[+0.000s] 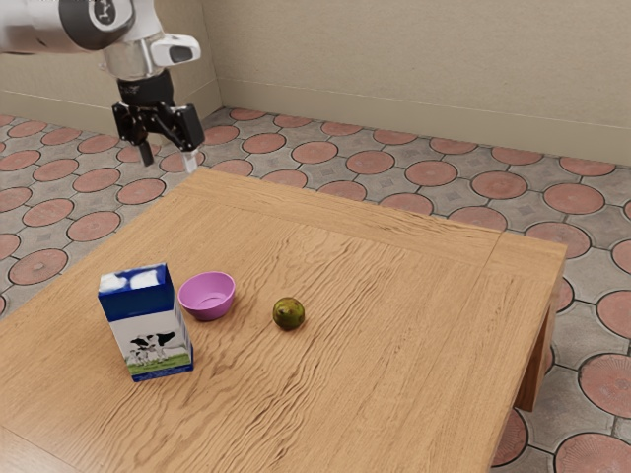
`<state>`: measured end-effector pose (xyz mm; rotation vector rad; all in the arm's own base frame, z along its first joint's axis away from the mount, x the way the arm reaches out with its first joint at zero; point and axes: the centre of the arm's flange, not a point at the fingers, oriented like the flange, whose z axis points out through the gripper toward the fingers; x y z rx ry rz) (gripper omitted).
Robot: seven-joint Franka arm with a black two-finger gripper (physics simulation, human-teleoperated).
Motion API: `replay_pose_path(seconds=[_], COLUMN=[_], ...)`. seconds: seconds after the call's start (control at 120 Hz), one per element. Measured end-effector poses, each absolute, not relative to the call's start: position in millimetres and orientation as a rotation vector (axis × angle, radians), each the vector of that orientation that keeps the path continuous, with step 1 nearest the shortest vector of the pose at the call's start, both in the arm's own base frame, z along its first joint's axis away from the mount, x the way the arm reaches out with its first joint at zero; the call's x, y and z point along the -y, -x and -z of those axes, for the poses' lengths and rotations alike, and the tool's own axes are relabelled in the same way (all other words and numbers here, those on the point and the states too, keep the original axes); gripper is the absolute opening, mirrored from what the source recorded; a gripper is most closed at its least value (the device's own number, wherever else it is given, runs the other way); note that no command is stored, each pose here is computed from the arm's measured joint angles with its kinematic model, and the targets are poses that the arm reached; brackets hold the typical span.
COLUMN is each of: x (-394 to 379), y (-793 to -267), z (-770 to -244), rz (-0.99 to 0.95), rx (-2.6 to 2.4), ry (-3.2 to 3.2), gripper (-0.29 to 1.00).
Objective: Place the pear in the bowl.
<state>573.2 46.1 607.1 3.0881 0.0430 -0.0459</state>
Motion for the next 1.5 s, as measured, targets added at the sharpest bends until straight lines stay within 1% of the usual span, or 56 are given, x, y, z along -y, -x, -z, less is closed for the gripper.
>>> replay_pose_path(seconds=[0.142,0.208,0.333,0.475,0.717,0.85,1.008,1.258,1.5], x=[-50.3,-40.6,12.9,52.0,78.3,83.1,93.9,87.1,81.6], y=[-578.8,-588.0,-619.8,-640.8,-658.9,-663.5,-669.4,-676.5,-678.4], z=[-604.7,-592.1,-537.4,-487.4,-407.8,-373.4,-344.3,-294.3,-275.4], rz=[0.012,0.031,0.089,0.123,0.224,0.284,0.298,0.314,0.297], rx=[-0.046,-0.022,0.102,0.147,0.066,-0.023,-0.112,-0.245,-0.317], ry=[-3.099,-3.106,-3.124,-3.139,-3.148,-3.130,-3.119,-3.124,-3.130], gripper=[0.68,0.68,0.68,0.68,0.68,0.68,0.68,0.68,0.67])
